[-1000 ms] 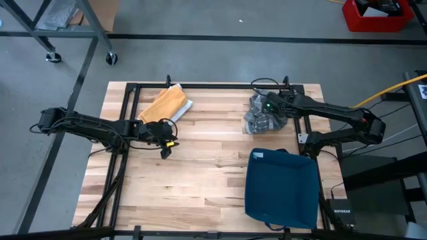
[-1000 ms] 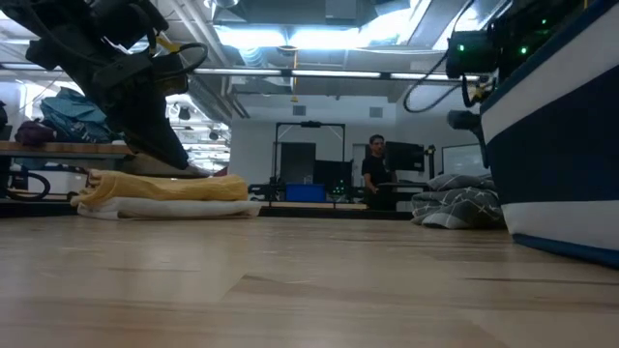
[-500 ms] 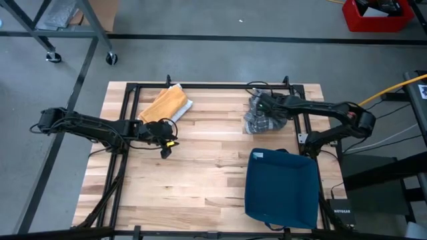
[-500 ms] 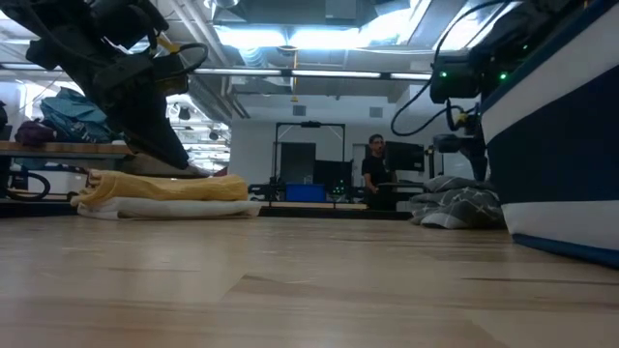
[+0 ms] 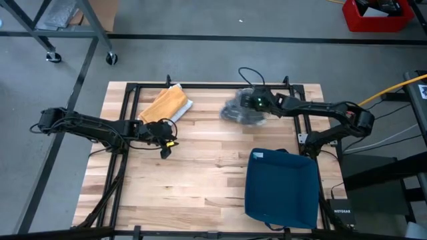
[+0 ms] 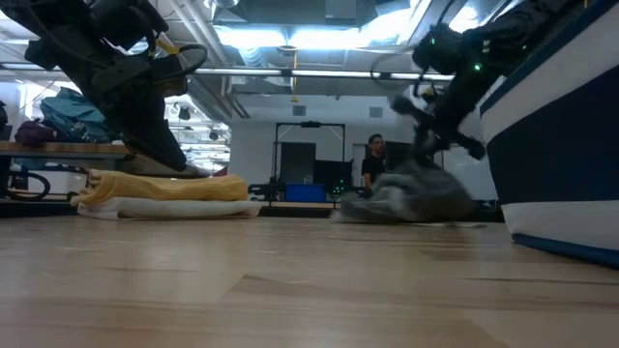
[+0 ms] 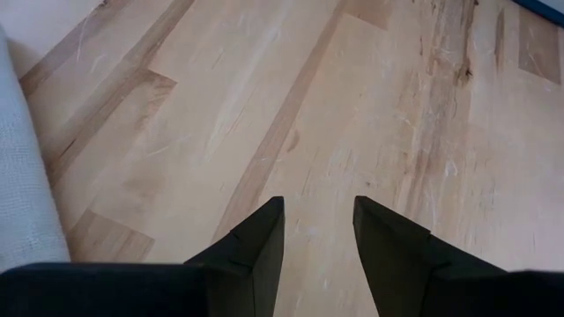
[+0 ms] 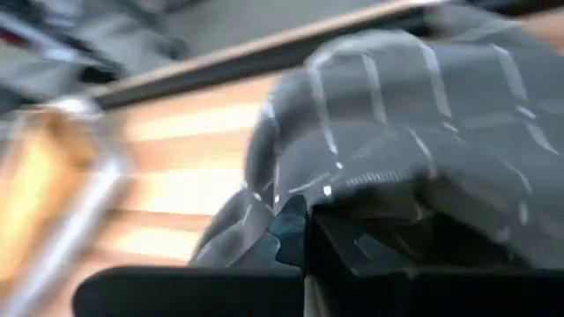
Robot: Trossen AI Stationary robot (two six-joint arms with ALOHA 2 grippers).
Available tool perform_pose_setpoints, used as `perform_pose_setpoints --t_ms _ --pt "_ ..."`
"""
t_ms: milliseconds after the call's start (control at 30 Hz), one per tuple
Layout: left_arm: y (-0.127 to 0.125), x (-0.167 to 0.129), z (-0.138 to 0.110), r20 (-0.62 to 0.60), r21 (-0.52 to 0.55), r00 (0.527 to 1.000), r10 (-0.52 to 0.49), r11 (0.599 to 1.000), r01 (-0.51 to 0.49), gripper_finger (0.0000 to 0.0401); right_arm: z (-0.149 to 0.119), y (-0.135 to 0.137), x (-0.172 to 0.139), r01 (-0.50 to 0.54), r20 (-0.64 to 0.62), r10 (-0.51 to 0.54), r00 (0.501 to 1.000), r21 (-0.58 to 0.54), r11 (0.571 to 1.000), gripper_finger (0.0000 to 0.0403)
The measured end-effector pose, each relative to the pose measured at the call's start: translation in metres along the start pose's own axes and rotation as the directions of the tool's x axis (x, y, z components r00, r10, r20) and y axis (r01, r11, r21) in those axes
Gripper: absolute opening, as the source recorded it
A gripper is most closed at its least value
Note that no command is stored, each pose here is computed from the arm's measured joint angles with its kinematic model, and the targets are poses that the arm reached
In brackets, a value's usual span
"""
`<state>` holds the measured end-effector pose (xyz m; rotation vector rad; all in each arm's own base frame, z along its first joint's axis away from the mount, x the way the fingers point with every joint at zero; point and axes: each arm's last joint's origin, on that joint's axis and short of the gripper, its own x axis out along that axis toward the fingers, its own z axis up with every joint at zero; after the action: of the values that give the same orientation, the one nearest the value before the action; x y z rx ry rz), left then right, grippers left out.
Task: Fold towel
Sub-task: Fold the gray towel
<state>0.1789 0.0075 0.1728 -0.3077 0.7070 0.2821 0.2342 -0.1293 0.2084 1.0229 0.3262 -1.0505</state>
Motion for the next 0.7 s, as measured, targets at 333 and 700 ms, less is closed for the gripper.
perform_pose_setpoints --t_ms 333,700 --pt "0.000 0.000 0.000 0.001 0.000 1.000 0.000 1.000 0.000 0.0129 -0.012 0.053 -0.021 -0.447 0.089 0.444 0.892 0.016 0.895 0.0003" --pt "-0.003 0.000 0.008 0.082 -0.059 0.996 -0.030 0.998 0.035 0.0129 0.008 0.086 -0.057 -0.837 0.286 0.799 0.529 0.019 0.547 0.0003"
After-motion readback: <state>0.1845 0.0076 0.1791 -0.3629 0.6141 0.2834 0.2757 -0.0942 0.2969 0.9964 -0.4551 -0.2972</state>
